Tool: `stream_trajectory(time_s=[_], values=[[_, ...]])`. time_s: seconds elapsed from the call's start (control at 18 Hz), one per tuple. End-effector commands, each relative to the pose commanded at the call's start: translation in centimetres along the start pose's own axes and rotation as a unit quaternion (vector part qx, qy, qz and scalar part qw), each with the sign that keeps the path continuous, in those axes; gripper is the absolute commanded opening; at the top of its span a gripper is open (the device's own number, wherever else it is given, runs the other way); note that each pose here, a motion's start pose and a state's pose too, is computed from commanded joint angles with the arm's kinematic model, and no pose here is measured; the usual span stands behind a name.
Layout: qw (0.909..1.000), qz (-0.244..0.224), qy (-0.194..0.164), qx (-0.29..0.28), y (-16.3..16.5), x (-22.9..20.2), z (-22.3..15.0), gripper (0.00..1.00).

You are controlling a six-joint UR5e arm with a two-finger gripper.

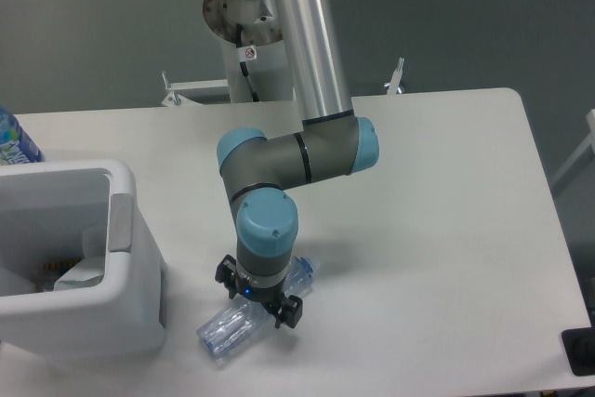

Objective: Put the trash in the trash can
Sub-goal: 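Close the gripper around the middle of the water bottle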

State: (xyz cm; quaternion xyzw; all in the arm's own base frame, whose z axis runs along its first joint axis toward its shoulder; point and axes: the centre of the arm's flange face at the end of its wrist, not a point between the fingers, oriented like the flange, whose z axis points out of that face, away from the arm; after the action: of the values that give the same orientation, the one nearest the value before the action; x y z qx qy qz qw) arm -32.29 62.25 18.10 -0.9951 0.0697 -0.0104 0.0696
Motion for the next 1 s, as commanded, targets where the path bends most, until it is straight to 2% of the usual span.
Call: stream_trajectory(time_s=[0.5, 0.56, 0.89, 1.0], values=[[1.0000, 0.006, -0.001, -0.001, -0.64, 0.41, 0.51, 0.99], [1.0000, 0.005, -0.002, -0.003, -0.64, 0.51, 0.58, 0.93], [1.0000, 0.002, -0.005, -0.005, -0.61, 0.47, 0.37, 0.81], [1.0000, 0.002, -0.006, -0.005, -0.60, 0.46, 0.37, 0.80]])
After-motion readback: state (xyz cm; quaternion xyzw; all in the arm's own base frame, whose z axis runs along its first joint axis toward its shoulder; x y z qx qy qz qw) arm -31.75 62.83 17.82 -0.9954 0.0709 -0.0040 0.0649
